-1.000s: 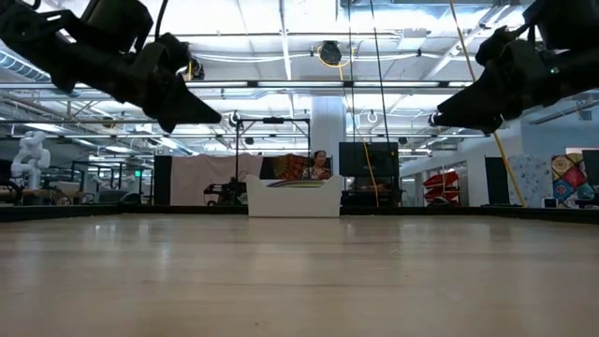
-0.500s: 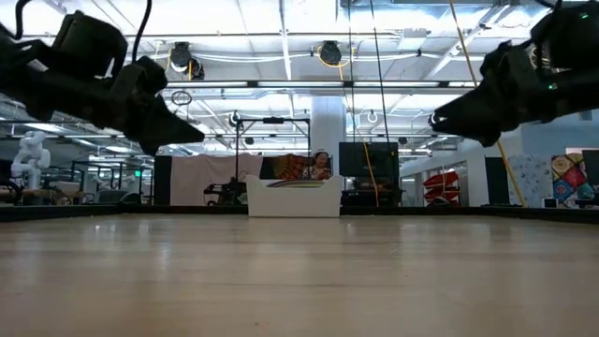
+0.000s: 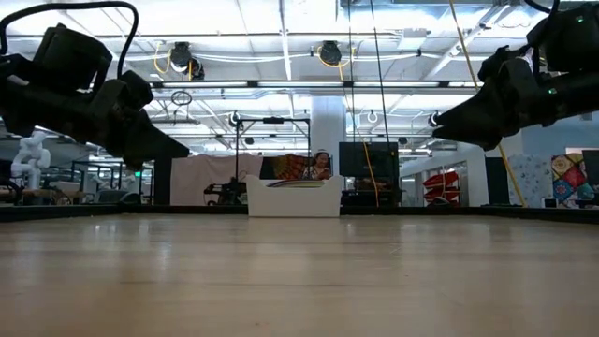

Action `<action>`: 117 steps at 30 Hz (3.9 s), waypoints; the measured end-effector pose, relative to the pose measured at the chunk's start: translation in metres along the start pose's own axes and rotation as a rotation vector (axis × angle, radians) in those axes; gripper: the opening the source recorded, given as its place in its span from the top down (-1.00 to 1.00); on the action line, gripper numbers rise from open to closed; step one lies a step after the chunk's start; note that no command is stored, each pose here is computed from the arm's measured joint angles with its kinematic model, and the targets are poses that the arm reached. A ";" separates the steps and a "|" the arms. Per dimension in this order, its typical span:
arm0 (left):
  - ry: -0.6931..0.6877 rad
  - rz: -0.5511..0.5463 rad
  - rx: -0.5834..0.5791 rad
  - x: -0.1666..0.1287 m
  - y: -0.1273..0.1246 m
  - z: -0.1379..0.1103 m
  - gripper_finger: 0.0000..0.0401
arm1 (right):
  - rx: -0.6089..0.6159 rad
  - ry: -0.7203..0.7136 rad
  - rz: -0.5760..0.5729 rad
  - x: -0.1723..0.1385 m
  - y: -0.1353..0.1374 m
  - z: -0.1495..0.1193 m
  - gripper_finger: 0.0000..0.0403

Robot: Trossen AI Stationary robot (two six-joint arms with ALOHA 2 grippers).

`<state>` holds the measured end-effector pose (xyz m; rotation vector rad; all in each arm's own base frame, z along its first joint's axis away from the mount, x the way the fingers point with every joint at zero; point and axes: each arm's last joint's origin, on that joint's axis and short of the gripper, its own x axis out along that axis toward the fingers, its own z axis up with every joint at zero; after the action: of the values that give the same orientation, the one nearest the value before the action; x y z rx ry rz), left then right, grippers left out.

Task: Nest measuring cups in basket
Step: Return to Home Position

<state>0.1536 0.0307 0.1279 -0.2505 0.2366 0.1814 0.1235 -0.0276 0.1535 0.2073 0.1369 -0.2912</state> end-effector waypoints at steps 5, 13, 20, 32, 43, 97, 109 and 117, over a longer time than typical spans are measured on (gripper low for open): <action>0.004 0.002 0.004 0.000 0.000 0.000 0.99 | 0.000 0.010 -0.002 0.000 0.000 -0.001 -0.11; 0.086 0.020 -0.001 -0.001 0.002 -0.008 0.99 | 0.010 -0.016 0.060 0.000 0.002 0.002 -0.01; 0.175 -0.014 -0.036 -0.011 -0.006 -0.013 0.99 | 0.020 -0.063 0.132 -0.006 0.004 0.008 0.28; 0.103 0.046 -0.024 -0.040 -0.013 -0.007 0.99 | 0.018 -0.038 0.157 -0.020 0.003 0.003 0.92; 0.066 -0.005 -0.017 -0.043 -0.019 -0.004 0.99 | 0.034 -0.037 0.179 -0.023 0.004 0.003 0.99; -0.244 -0.220 0.015 -0.070 -0.034 0.018 0.97 | 0.025 0.035 0.206 -0.036 0.004 0.005 1.00; -0.229 -0.234 0.007 -0.070 -0.034 0.017 0.92 | 0.026 0.041 0.259 -0.037 0.006 0.005 1.00; -0.223 -0.239 -0.001 -0.070 -0.034 0.016 0.93 | 0.079 -0.135 0.294 -0.033 0.007 0.011 1.00</action>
<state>0.0974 -0.0078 0.1684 -0.2556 -0.0158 -0.0284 0.0956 -0.0142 0.1709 0.2815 -0.0389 -0.0172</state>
